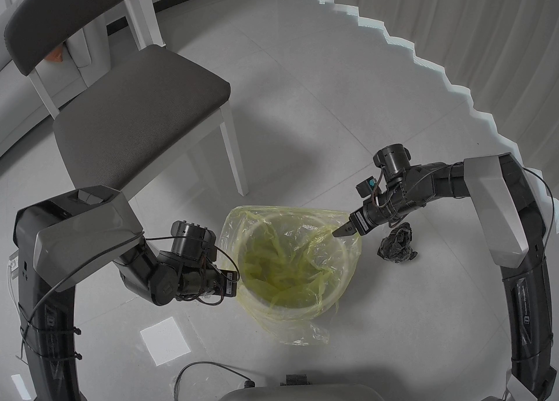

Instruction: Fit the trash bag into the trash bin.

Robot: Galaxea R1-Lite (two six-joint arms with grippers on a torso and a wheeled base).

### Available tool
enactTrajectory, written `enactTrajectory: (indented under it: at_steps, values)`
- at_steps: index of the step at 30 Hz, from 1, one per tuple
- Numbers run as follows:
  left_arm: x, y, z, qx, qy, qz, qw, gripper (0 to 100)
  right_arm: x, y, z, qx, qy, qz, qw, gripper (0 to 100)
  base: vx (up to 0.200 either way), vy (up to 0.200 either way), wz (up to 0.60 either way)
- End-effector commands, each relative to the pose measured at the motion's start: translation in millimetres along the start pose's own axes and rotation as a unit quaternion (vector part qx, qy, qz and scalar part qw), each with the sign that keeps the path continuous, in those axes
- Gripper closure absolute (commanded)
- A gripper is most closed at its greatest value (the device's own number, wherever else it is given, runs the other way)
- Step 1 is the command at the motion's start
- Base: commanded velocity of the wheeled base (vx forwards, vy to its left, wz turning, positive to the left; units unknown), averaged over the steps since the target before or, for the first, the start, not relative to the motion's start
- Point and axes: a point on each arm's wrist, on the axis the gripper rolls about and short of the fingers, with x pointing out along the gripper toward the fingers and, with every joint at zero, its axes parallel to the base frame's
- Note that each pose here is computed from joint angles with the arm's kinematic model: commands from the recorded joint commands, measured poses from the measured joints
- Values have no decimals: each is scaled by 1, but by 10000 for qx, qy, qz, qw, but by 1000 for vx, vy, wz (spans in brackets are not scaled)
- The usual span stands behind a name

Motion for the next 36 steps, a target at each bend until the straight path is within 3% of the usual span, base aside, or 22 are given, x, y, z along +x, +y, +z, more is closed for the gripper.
enactTrajectory:
  at_steps: [1, 10, 22, 36]
  values:
    - [-3, -1, -3, -6, 39, -4, 10000, 100, -10, 15, 13, -146, -137, 66, 9998, 0, 0, 0, 0]
    - [-8, -4, -6, -49, 67, -17, 10000, 100, -13, 24, 10, -135, 52, 156, 9998, 0, 0, 0, 0]
    - [-12, -5, -10, -36, 116, -23, 9999, 100, -16, -1, -4, 59, 164, -5, 9998, 0, 0, 0, 0]
    - [-3, -1, -4, -67, 37, 4, 10000, 100, 32, -13, -30, 181, 478, 66, 9987, 0, 0, 0, 0]
